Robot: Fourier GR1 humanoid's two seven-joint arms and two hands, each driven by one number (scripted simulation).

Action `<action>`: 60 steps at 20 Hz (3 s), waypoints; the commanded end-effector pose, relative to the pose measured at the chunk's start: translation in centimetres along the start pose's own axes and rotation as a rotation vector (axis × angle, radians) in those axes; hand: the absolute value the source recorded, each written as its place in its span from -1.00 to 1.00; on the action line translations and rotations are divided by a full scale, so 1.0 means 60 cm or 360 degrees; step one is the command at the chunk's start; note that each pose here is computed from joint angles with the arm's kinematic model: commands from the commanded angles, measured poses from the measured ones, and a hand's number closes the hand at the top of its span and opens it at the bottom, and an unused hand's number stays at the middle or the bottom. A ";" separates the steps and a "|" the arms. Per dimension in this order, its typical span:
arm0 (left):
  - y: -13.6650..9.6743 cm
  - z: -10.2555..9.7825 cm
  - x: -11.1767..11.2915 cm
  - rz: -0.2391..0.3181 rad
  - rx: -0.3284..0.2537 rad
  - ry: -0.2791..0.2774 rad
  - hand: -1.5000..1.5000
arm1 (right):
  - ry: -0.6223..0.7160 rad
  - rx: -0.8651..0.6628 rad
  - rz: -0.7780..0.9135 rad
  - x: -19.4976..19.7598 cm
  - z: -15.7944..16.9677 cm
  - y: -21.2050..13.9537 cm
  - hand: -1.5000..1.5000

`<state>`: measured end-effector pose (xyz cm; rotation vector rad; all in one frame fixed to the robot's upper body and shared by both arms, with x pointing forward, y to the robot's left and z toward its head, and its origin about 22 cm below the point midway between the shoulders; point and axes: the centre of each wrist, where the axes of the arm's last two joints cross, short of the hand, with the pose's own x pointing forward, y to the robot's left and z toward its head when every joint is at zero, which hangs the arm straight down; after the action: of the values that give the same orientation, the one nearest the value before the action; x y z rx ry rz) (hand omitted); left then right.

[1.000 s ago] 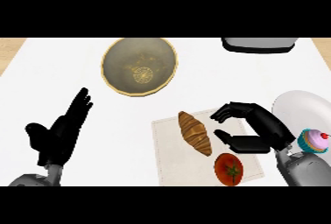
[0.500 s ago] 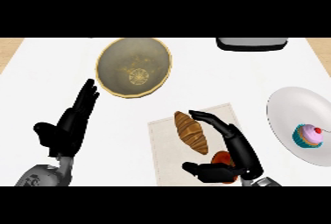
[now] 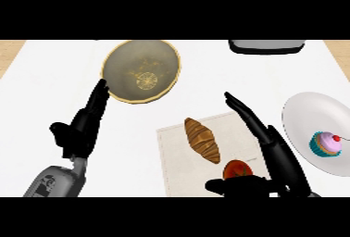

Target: Pick the croissant from the placemat and place it in the bowl

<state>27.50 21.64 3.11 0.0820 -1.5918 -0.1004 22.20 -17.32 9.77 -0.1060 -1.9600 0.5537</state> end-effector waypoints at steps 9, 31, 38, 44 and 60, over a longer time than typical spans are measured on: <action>-0.017 0.002 0.014 0.0016 -0.0042 0.0002 0.00 | 0.0570 0.0362 0.0217 0.038 -0.089 -0.025 -1.00; -0.007 0.004 0.016 0.0029 -0.0036 -0.0016 0.00 | 0.0620 0.0548 0.0009 -0.050 -0.044 -0.002 -1.00; 0.025 -0.014 -0.017 0.0029 -0.0030 0.0005 0.00 | 0.0662 0.0527 -0.0086 -0.027 -0.018 0.029 -1.00; -0.006 0.020 0.023 -0.0015 -0.0037 -0.0011 0.00 | 0.0714 0.0509 -0.0145 -0.103 -0.034 0.032 -1.00; -0.005 0.003 0.003 0.0021 -0.0035 -0.0008 0.00 | 0.0833 0.0515 0.0184 -0.164 -0.047 0.073 -1.00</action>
<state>27.14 21.42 2.88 0.0640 -1.5895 -0.1142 26.91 -15.35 1.27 -0.0729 -1.3768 0.7796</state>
